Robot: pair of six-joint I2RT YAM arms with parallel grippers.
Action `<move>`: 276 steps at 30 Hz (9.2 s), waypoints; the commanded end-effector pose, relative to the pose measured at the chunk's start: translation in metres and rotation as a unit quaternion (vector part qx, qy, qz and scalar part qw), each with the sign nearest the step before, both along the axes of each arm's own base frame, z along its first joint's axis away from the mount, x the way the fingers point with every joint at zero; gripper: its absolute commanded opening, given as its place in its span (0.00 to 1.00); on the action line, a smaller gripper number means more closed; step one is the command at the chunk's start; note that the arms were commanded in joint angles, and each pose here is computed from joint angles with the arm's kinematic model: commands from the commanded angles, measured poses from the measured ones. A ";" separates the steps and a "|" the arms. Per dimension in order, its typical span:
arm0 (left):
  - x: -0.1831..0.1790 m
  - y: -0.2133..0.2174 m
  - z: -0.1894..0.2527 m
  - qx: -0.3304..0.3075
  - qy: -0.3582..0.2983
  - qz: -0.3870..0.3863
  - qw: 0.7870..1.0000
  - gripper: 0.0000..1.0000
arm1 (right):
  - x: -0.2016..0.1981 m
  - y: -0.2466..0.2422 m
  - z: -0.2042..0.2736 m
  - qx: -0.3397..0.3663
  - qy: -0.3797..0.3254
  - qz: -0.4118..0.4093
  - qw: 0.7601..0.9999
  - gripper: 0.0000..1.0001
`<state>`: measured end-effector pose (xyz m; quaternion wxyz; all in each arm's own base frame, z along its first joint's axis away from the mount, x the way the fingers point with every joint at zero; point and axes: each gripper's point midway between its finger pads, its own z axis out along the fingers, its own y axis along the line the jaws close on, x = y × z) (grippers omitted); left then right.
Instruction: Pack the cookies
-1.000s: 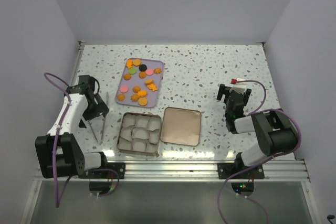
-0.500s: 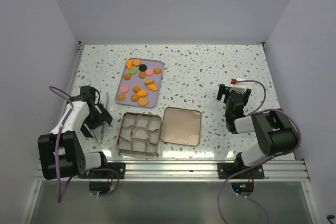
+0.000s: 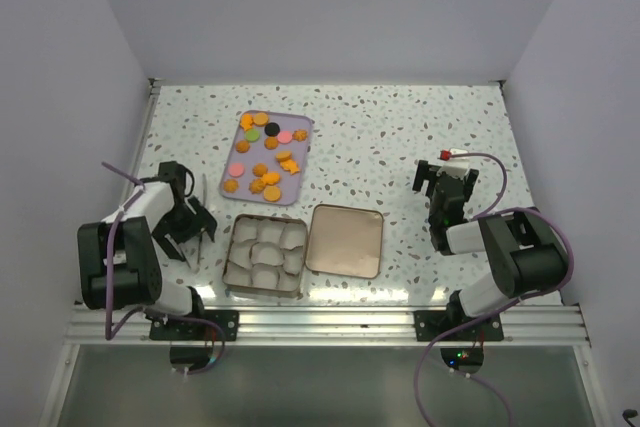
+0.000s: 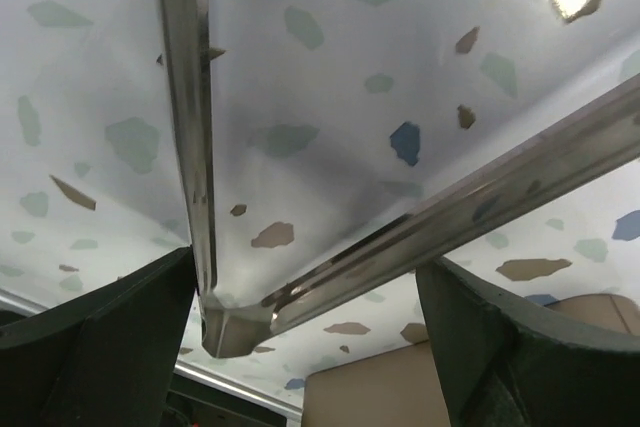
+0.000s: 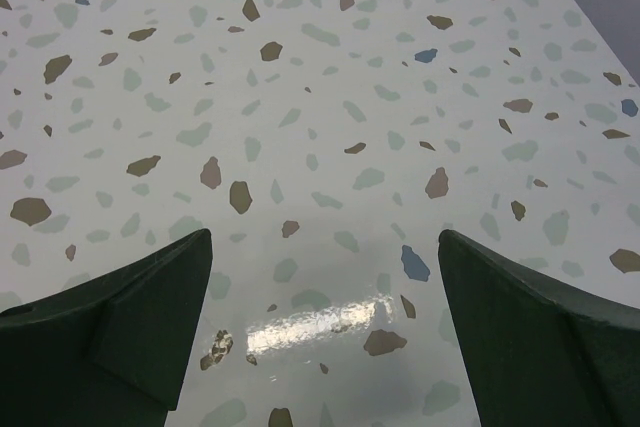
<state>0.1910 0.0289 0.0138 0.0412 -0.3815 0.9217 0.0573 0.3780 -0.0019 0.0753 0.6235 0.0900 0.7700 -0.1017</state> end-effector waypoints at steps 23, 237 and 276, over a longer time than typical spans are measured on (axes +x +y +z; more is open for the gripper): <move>0.062 0.044 0.001 0.084 -0.026 -0.109 0.990 0.57 | 0.022 0.058 0.065 -0.057 0.009 0.146 0.988 0.99; 0.005 -0.137 0.210 -0.098 -0.320 -0.346 0.876 0.15 | -0.189 0.131 0.109 0.214 0.398 0.226 0.863 0.99; -0.089 -0.096 0.162 -0.090 -0.272 -0.312 0.906 0.35 | -0.200 0.131 0.093 0.209 0.417 0.227 0.855 0.99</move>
